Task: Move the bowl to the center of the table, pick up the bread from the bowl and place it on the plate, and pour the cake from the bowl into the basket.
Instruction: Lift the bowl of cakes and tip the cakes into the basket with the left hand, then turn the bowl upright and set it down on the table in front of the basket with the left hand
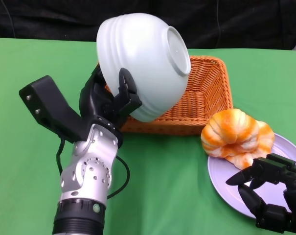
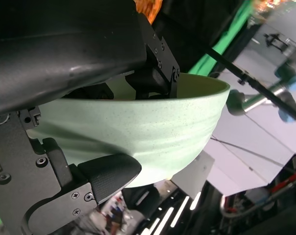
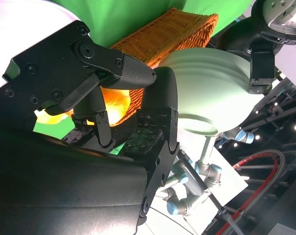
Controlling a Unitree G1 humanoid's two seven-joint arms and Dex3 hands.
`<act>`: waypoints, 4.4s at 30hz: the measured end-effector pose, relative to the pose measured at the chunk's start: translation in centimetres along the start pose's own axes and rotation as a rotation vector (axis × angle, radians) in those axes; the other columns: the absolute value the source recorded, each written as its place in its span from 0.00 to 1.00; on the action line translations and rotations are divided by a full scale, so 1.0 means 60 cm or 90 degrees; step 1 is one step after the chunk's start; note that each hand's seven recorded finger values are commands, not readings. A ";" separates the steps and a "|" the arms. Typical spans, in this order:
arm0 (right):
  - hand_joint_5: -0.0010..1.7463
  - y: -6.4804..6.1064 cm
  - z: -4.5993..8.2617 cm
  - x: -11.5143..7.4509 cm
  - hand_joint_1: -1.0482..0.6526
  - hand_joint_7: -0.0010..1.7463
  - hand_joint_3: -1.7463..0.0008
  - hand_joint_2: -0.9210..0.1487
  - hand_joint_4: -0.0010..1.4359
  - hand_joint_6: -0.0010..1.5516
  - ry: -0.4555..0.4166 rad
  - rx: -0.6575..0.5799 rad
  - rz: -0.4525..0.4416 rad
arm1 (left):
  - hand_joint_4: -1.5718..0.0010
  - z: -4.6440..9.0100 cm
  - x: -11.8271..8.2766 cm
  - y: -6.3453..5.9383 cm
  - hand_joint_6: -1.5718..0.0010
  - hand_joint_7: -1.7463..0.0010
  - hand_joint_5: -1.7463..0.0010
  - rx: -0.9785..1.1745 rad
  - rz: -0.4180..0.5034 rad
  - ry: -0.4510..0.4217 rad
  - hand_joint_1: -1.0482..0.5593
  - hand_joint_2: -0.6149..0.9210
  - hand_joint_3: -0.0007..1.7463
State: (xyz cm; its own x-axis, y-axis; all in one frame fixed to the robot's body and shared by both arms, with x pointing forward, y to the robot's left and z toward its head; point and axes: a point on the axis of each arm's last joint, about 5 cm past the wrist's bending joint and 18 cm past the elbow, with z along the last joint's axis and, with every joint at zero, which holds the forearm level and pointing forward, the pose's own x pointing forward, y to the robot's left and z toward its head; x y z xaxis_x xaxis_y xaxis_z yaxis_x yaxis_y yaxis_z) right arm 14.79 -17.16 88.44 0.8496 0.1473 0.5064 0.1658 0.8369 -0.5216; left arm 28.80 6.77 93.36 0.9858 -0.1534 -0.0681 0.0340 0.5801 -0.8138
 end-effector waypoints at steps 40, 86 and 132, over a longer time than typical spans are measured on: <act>0.83 0.003 0.000 0.000 0.45 0.58 0.44 0.37 0.55 0.54 0.003 -0.006 0.002 | 0.28 0.010 0.020 -0.006 0.42 0.00 0.00 -0.152 -0.248 0.016 0.46 0.59 1.00; 0.83 0.001 -0.007 0.001 0.46 0.58 0.42 0.39 0.55 0.54 0.020 0.009 -0.003 | 0.31 0.115 -0.135 0.073 0.43 0.01 0.00 0.930 -0.427 -0.361 0.63 0.50 1.00; 0.83 -0.002 -0.007 0.000 0.46 0.58 0.45 0.37 0.54 0.54 0.016 0.009 -0.004 | 0.35 0.052 -0.151 0.192 0.42 0.21 0.00 1.428 -0.677 -0.519 0.43 0.91 0.04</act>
State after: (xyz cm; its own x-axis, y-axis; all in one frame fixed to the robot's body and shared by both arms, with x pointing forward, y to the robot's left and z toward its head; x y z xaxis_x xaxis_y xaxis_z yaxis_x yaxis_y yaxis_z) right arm 14.98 -17.52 88.21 0.8610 0.1290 0.4919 0.1639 0.8453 -0.5086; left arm 20.77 17.32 86.42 0.3975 -0.8817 0.2540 -0.2026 0.1856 0.9615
